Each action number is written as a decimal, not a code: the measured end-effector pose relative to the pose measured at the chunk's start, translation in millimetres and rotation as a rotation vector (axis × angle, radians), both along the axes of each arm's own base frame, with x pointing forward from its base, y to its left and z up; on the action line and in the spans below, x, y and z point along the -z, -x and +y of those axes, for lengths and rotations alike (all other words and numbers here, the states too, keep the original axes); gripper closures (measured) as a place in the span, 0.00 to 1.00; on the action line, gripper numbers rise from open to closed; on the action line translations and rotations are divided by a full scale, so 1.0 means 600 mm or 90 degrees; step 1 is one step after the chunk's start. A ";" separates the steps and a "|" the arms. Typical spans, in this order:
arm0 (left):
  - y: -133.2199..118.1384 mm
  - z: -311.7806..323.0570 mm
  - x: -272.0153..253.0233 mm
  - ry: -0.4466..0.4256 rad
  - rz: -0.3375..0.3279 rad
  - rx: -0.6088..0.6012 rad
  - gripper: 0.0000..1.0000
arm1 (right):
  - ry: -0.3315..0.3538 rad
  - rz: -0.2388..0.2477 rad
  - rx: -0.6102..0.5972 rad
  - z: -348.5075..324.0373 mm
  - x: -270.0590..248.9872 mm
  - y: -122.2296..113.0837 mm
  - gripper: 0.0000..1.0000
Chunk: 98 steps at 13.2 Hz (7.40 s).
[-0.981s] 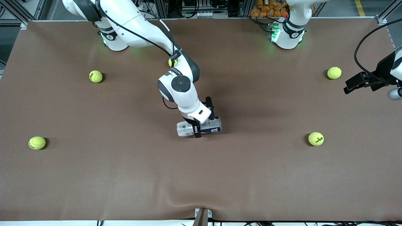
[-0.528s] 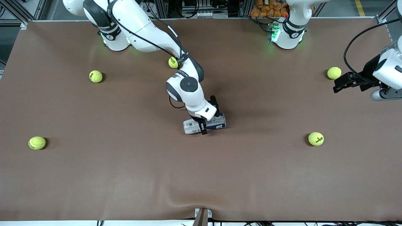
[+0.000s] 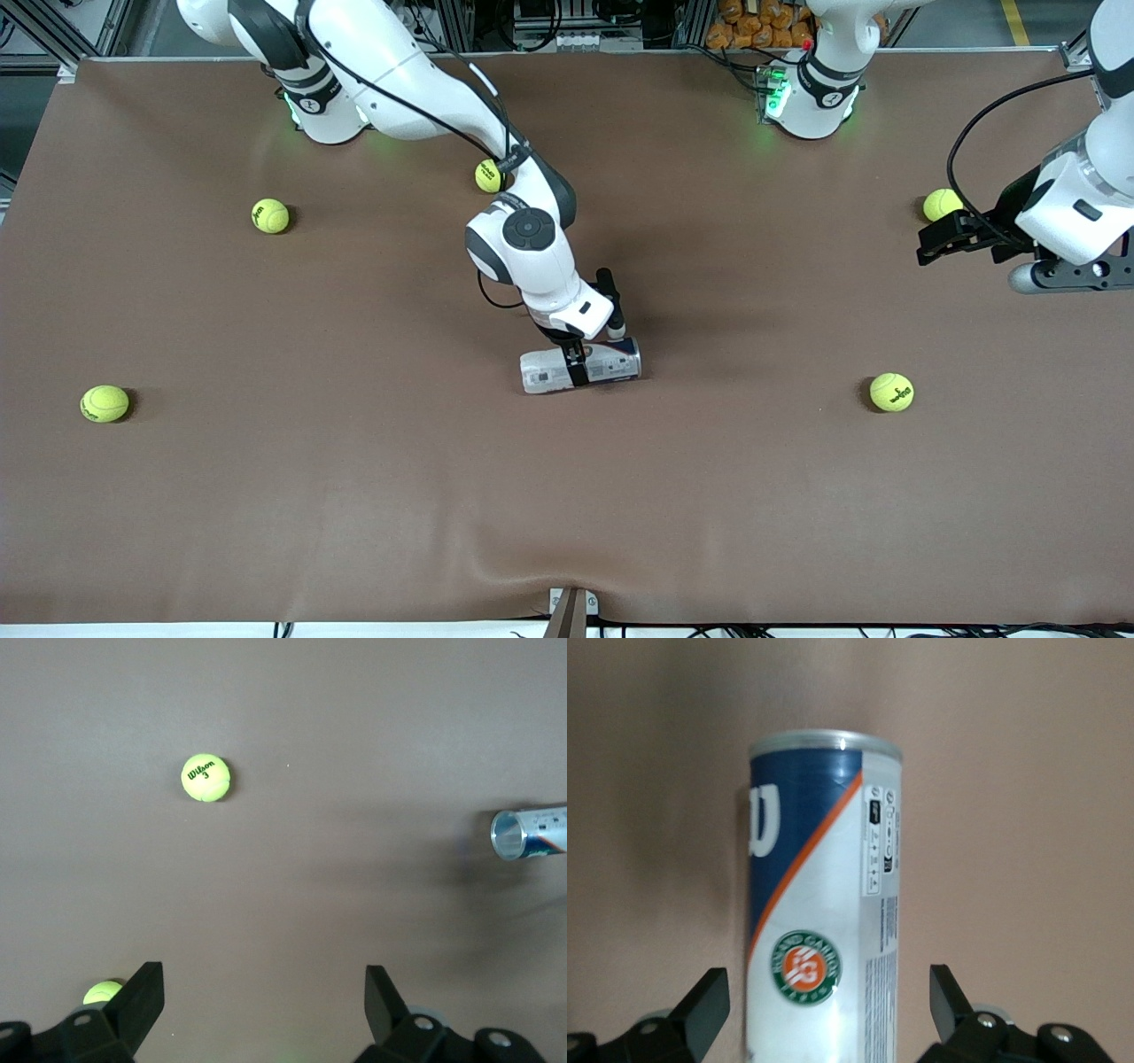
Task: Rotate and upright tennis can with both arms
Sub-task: 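Lower the can onto its side and open the right gripper, then withdraw the right gripper while the left gripper reaches the can end, then grasp the open end of the can with the left gripper, then rotate the can upright with the left gripper and set it down, then open the left gripper and lift it off the upright can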
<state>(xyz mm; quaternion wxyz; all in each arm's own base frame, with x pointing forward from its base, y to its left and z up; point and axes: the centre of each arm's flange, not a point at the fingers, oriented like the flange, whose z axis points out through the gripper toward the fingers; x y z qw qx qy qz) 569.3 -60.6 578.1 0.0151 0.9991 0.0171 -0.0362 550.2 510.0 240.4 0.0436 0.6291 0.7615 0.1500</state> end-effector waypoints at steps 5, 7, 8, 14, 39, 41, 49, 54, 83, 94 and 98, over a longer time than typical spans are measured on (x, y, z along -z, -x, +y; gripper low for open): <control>-0.057 -0.033 0.165 0.171 0.112 -0.031 0.00 | 0.018 0.029 0.040 -0.013 -0.121 0.004 0.00; -0.087 -0.053 0.262 0.264 0.162 -0.066 0.00 | 0.011 0.037 0.096 -0.027 -0.170 0.001 0.00; -0.095 -0.069 0.306 0.304 0.175 -0.085 0.00 | 0.004 0.036 0.128 -0.039 -0.193 -0.006 0.00; -0.075 -0.220 0.458 0.438 0.186 -0.187 0.00 | -0.016 0.065 0.387 -0.246 -0.282 -0.124 0.00; 0.011 -0.343 0.764 0.763 0.070 -0.269 0.44 | -0.006 0.218 1.093 -0.932 -0.686 0.009 0.00; 0.001 -0.358 0.757 0.772 0.052 -0.242 0.70 | -0.009 0.227 1.106 -0.938 -0.683 0.010 0.00; -0.101 -0.390 0.633 0.827 -0.035 -0.196 0.96 | -0.036 0.247 1.135 -0.948 -0.684 0.013 0.00; -0.163 -0.391 0.532 0.812 0.012 -0.236 0.96 | -0.047 0.237 1.120 -0.921 -0.697 0.015 0.00; 0.038 -0.701 0.343 0.019 -0.131 0.220 0.96 | -0.034 0.287 1.135 -0.928 -0.693 0.033 0.00; 0.029 -0.702 0.369 0.019 -0.121 0.186 0.33 | -0.031 0.271 1.127 -0.915 -0.672 0.012 0.00; 0.028 -0.693 0.285 0.016 -0.140 0.179 0.00 | -0.028 0.270 1.109 -0.886 -0.674 0.012 0.00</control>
